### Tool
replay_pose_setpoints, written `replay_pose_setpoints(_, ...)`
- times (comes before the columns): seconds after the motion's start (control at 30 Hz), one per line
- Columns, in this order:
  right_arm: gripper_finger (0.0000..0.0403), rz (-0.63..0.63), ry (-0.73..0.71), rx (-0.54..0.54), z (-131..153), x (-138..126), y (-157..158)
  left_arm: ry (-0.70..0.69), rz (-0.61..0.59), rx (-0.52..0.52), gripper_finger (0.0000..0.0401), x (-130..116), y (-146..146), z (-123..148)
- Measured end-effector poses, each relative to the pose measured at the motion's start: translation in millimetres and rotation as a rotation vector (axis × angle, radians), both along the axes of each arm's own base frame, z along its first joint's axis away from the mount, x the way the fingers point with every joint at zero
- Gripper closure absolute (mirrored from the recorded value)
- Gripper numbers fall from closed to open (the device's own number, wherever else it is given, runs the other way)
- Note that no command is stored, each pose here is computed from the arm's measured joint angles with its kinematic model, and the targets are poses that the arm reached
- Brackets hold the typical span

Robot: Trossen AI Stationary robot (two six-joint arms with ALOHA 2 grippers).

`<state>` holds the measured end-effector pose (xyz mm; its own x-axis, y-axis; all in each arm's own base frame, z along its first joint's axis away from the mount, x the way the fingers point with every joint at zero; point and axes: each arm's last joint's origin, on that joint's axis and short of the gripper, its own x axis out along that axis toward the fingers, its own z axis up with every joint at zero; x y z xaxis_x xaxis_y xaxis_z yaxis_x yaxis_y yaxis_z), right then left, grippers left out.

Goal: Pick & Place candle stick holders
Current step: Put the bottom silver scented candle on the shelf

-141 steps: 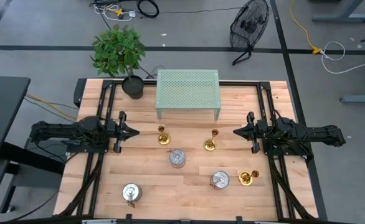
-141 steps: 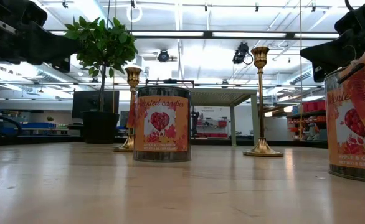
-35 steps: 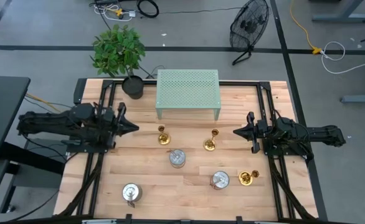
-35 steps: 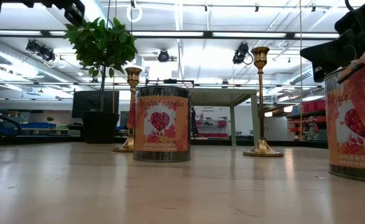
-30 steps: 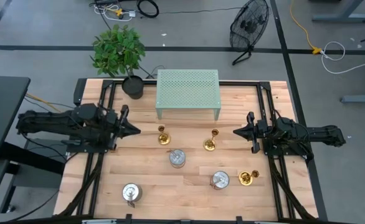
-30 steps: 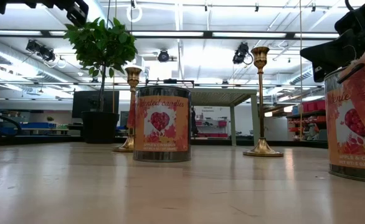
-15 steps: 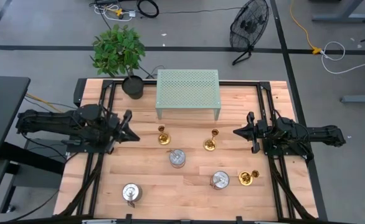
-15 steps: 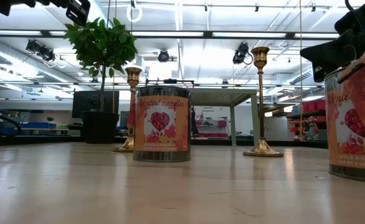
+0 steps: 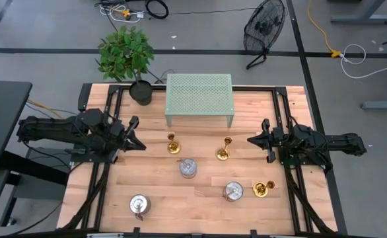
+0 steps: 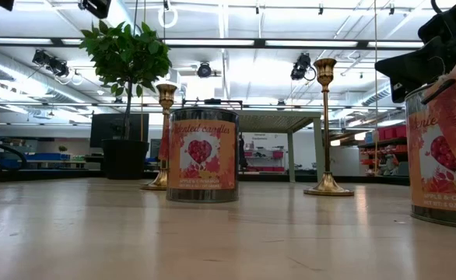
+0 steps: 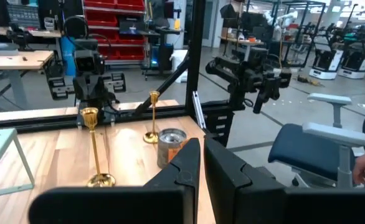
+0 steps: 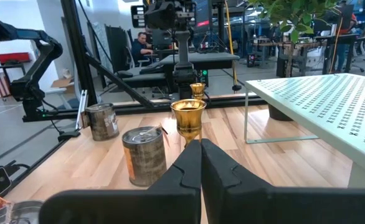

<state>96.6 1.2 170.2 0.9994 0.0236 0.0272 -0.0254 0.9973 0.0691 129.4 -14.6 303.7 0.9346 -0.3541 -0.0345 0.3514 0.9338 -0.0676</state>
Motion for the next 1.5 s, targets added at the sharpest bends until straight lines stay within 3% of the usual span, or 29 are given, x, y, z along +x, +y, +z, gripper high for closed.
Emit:
replay_pose_setpoints(0.27,0.04,0.0,0.0,0.0,0.0,0.0,0.0,0.103,0.0,0.005,0.0371,10.2,-0.4,21.4)
replay_pose_setpoints(0.6,0.04,0.0,0.0,0.0,0.0,0.0,0.0,0.153,-0.013,0.116,0.0371,21.6,-0.9,36.6)
replay_pose_setpoints(1.5,0.04,0.0,0.0,0.0,0.0,0.0,0.0,0.245,-0.029,0.124,0.0371,29.3,-2.8,31.8)
